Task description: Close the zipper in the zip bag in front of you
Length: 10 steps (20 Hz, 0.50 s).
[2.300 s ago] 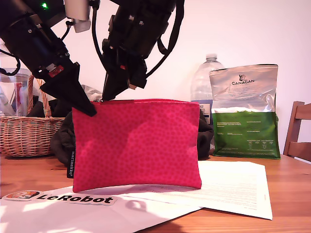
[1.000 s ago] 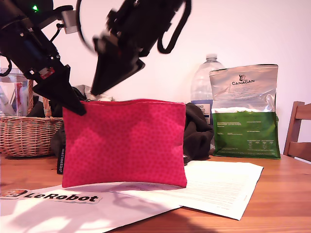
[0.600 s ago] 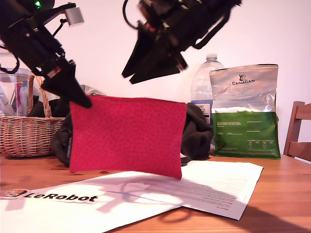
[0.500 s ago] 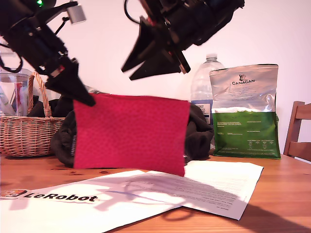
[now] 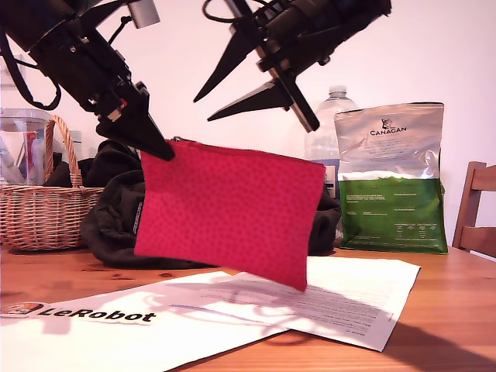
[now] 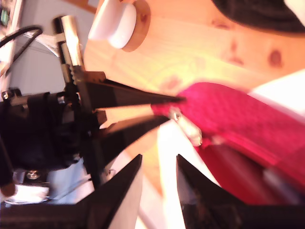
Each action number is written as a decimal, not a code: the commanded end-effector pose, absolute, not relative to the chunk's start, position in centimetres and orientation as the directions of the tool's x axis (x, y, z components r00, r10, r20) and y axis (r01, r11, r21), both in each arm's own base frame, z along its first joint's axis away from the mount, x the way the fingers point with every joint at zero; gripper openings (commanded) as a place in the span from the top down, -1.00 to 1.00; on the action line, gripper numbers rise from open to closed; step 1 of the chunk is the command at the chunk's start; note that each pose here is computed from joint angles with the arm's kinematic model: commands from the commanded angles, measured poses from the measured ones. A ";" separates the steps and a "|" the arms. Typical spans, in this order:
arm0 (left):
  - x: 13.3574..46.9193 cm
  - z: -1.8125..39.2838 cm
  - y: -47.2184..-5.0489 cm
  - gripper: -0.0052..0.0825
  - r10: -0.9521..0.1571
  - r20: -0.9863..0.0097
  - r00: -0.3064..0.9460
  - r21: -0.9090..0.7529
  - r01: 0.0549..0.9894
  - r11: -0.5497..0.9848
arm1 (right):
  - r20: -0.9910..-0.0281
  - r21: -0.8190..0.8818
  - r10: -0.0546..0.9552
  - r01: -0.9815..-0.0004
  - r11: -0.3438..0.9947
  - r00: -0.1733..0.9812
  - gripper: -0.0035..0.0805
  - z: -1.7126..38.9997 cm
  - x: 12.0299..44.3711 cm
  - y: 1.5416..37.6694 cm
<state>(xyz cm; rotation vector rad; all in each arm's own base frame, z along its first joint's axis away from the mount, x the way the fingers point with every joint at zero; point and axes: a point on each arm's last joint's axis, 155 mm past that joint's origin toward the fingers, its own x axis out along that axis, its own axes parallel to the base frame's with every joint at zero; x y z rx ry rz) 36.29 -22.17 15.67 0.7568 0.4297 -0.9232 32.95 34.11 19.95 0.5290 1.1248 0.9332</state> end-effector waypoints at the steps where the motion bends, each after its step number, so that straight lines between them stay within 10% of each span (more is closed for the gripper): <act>1: 36.6 16.7 -22.3 0.93 -0.564 -0.599 0.568 0.413 0.823 0.390 | -0.520 0.782 0.845 -0.328 0.531 0.128 0.45 19.7 33.4 34.0; 10: 35.9 19.6 -22.5 0.93 -0.601 -0.540 0.589 0.424 0.807 0.410 | -0.526 0.795 0.840 -0.275 0.540 0.130 0.45 18.7 34.1 34.0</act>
